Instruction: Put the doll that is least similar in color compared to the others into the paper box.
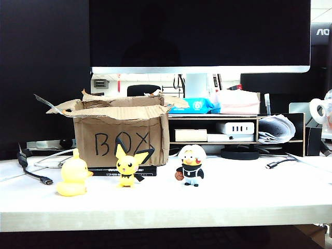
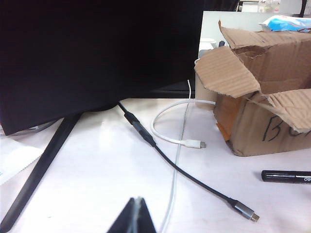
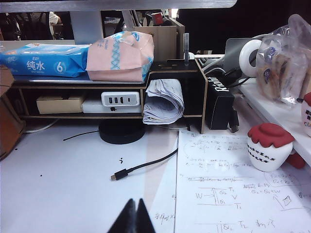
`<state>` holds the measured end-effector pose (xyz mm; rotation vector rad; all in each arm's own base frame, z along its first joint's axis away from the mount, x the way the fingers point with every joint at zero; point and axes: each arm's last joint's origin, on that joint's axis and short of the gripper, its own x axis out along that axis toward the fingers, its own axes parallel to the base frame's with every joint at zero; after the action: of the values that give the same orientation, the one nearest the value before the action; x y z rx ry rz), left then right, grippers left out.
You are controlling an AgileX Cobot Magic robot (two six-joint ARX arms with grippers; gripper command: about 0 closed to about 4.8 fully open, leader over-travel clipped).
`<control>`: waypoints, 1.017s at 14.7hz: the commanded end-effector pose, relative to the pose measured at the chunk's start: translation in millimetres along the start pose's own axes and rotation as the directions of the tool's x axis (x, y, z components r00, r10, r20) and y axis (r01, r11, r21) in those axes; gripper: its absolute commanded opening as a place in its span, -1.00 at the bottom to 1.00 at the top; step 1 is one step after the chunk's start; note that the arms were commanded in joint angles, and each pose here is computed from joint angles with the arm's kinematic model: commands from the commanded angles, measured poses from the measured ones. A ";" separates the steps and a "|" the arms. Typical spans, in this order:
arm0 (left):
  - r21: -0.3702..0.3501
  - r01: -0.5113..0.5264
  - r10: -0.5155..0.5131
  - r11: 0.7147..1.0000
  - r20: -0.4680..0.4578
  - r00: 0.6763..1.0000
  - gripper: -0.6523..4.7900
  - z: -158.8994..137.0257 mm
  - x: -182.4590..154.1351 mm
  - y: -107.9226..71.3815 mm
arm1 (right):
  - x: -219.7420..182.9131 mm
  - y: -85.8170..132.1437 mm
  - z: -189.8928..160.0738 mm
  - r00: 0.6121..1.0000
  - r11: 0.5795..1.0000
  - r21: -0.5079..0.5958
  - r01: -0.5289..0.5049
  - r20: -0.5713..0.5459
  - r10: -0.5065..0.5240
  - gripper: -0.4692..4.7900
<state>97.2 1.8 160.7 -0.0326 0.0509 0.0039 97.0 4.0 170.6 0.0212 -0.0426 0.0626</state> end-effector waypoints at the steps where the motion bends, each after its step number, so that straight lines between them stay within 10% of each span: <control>1: -0.003 0.001 -0.001 1.000 0.012 1.000 -0.78 1.4 -0.1 -0.1 | 0.1 0.0 0.4 1.000 1.000 0.000 0.001 0.011 -0.001 -0.84; 5: -0.001 0.045 -0.045 0.999 0.011 0.999 -0.78 1.2 -0.1 -4.4 | 0.1 0.0 0.4 1.000 1.000 0.000 0.001 0.011 -0.001 -0.84; 8: 0.010 0.273 -0.273 0.962 0.001 0.962 -0.78 0.3 -3.4 -26.8 | 0.1 0.0 0.4 1.000 1.000 0.001 0.001 0.011 -0.001 -0.84; 15: 0.024 0.740 -0.739 0.672 -0.029 0.673 -0.78 -2.5 -30.6 -72.2 | 0.1 0.0 0.4 1.000 1.000 0.000 0.001 0.011 -0.001 -0.84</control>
<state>66.8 -70.7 160.7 -0.0126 0.0628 -0.8312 97.0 4.0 170.6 0.0212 -0.0426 0.0626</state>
